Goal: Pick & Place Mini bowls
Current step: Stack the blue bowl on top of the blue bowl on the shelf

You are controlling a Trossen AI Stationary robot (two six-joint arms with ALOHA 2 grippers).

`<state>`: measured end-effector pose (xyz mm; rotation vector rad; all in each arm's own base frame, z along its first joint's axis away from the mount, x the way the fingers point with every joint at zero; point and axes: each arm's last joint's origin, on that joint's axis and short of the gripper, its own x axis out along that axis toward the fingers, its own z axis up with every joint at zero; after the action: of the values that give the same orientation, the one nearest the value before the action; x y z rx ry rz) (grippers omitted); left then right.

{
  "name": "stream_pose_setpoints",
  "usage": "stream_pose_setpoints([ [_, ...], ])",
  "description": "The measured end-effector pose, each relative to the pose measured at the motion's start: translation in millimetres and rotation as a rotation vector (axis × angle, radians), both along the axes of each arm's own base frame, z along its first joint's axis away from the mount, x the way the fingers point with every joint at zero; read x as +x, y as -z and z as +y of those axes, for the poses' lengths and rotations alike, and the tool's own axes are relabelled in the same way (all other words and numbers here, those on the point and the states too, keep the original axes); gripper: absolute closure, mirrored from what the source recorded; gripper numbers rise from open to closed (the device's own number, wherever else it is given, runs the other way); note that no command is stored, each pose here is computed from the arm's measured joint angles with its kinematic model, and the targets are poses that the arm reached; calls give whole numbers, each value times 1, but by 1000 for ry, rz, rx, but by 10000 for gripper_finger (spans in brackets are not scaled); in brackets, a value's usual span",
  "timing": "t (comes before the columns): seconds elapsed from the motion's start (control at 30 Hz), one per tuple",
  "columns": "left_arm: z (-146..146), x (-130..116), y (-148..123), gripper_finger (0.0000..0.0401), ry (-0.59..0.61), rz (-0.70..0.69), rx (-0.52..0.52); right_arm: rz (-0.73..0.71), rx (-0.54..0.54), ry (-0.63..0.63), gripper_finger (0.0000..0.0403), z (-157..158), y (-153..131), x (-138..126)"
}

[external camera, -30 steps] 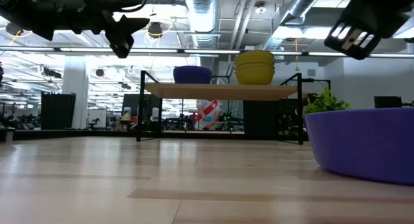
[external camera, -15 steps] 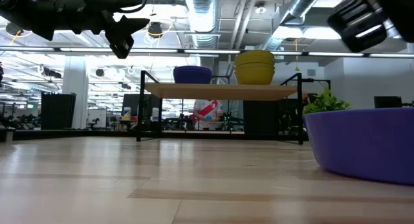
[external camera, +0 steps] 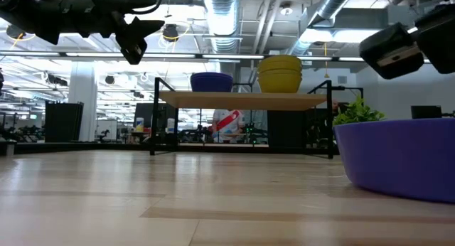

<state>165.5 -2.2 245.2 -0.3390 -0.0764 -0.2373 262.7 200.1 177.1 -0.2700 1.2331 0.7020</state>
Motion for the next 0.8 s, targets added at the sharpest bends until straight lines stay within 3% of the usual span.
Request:
stream_pose_setpoints([
  [0.8,0,0,0,224,0,-1,0,-17,-157,17,275,-14,18,-5],
])
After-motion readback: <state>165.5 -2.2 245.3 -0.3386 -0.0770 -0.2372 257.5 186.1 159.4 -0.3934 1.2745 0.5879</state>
